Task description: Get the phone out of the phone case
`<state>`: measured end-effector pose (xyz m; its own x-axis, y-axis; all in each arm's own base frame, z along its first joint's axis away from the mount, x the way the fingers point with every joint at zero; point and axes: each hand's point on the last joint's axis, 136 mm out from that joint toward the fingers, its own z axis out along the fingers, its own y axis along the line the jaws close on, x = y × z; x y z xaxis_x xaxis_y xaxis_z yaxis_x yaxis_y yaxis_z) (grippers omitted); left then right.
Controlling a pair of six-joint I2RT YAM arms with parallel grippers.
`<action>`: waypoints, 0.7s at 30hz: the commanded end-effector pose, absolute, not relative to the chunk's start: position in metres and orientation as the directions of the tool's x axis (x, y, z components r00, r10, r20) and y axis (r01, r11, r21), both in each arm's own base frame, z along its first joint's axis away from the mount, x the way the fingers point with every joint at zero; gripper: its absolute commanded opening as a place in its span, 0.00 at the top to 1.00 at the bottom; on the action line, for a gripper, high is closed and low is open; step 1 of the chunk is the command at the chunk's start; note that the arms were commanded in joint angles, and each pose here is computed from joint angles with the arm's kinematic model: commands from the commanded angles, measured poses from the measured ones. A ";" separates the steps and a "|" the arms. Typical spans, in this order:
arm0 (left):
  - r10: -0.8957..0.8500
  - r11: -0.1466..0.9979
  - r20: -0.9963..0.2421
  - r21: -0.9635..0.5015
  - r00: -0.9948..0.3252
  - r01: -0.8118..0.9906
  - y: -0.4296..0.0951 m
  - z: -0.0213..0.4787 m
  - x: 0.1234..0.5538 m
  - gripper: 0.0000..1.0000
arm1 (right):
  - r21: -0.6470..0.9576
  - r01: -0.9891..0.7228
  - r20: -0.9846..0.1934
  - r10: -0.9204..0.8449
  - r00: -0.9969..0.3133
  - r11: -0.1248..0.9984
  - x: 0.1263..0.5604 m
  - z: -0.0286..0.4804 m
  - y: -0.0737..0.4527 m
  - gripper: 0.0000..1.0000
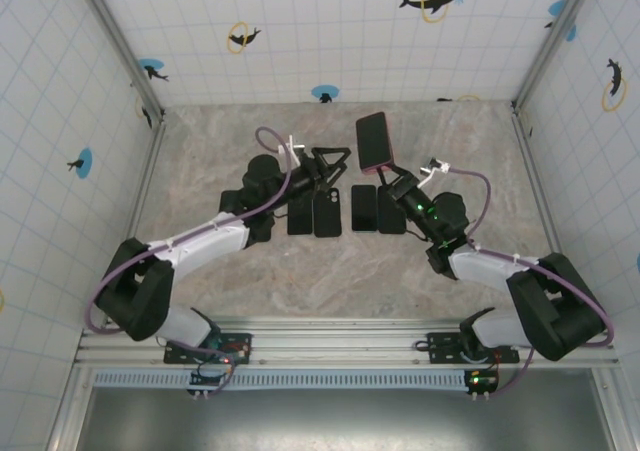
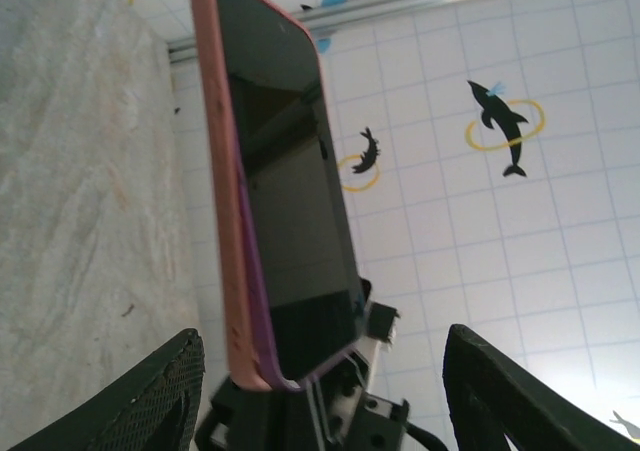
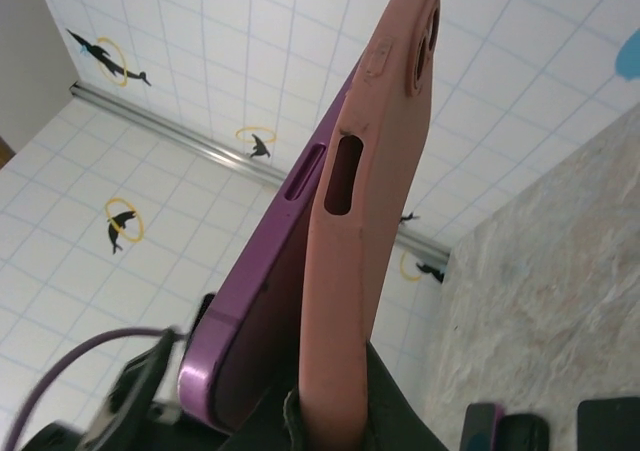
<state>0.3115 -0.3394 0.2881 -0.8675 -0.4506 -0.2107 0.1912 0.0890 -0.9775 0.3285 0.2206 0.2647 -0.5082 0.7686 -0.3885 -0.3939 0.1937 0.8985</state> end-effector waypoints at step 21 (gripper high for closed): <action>-0.449 -0.178 -0.044 -0.974 -0.893 0.137 -0.378 0.304 0.296 0.45 | 0.817 -0.518 -0.458 0.831 -0.316 0.253 0.331 0.308 0.221 1.00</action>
<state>0.2947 -0.3769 0.2868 -0.8961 -0.4409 -0.0503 0.1104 -0.1118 -0.9876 0.3331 0.2238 0.2566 -0.4025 0.7822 -0.4756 -0.3993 0.3174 0.8601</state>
